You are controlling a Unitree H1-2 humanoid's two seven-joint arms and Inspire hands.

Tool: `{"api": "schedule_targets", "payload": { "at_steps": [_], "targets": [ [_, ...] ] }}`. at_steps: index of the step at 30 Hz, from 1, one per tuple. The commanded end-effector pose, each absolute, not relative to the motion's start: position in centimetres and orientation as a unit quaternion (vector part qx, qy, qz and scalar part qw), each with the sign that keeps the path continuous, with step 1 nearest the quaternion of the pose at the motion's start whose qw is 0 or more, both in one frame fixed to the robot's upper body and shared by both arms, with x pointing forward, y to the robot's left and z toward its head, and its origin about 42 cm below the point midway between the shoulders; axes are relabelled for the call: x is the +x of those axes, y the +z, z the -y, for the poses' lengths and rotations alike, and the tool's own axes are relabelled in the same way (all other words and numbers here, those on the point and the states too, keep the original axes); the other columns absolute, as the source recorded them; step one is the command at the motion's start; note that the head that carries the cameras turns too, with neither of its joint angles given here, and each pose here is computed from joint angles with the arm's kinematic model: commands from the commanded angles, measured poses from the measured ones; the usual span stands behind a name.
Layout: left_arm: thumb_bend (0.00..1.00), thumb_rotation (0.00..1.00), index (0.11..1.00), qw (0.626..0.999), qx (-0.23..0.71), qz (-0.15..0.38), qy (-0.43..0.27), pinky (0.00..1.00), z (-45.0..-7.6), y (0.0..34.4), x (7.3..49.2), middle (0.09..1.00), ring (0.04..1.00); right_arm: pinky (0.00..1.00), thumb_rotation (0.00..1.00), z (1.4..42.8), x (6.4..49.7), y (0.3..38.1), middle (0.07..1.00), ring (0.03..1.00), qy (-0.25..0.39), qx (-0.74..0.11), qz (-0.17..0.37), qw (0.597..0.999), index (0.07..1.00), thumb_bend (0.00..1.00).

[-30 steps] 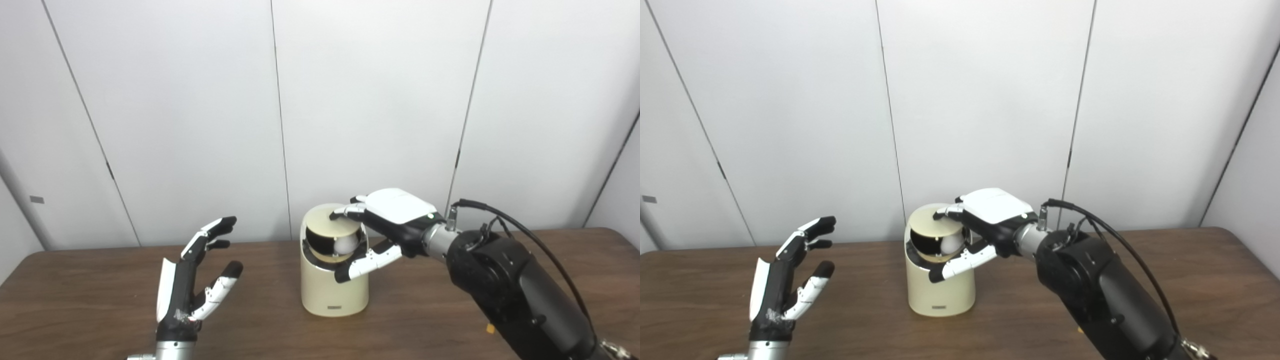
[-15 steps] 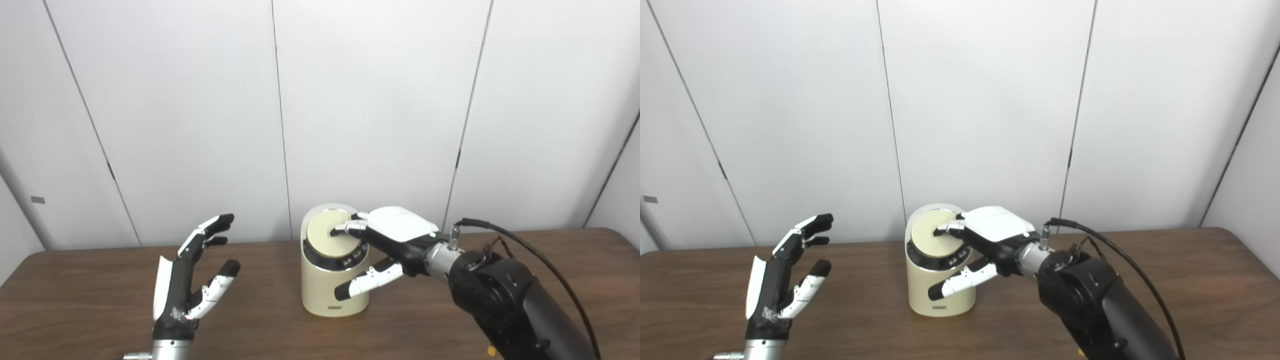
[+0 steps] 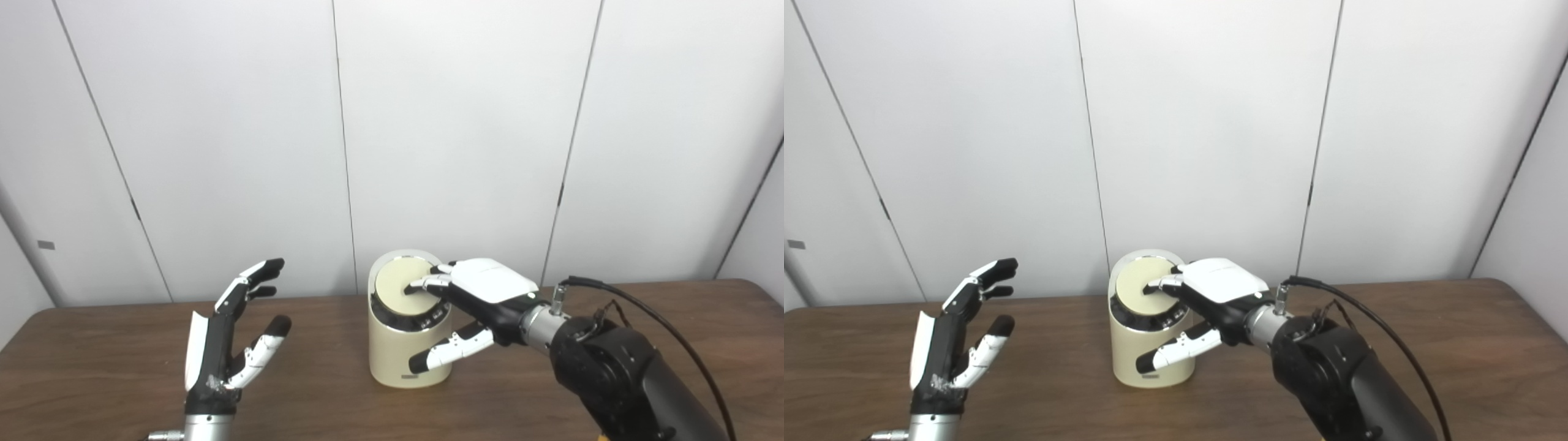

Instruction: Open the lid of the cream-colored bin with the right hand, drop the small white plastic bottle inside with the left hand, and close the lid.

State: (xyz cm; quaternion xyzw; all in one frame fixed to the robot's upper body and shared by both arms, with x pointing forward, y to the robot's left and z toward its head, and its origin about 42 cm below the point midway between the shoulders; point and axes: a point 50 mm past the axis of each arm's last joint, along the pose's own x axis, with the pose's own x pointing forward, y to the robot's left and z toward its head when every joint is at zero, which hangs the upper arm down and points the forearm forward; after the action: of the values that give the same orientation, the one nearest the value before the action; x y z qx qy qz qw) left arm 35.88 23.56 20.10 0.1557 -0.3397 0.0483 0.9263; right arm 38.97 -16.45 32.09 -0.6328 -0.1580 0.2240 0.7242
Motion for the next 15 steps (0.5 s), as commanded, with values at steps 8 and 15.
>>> {"api": "schedule_targets", "payload": {
  "at_steps": [8, 15],
  "targets": [
    [0.76, 0.79, 0.784, 0.916, 0.150, 0.369, 0.048, 0.70, -23.3, 22.0, 36.2, 0.800, 0.788, 1.00, 0.89, 15.7, 37.7, 31.0, 0.874, 0.961, 0.239, -0.667, 0.160, 0.688, 0.854, 1.00],
    [0.76, 0.80, 0.785, 0.915, 0.153, 0.371, 0.048, 0.70, -23.2, 22.0, 36.2, 0.800, 0.789, 0.99, 0.85, 15.7, 37.9, 30.0, 0.872, 0.951, 0.232, -0.683, 0.154, 0.676, 0.841, 1.00]
  ]
}}
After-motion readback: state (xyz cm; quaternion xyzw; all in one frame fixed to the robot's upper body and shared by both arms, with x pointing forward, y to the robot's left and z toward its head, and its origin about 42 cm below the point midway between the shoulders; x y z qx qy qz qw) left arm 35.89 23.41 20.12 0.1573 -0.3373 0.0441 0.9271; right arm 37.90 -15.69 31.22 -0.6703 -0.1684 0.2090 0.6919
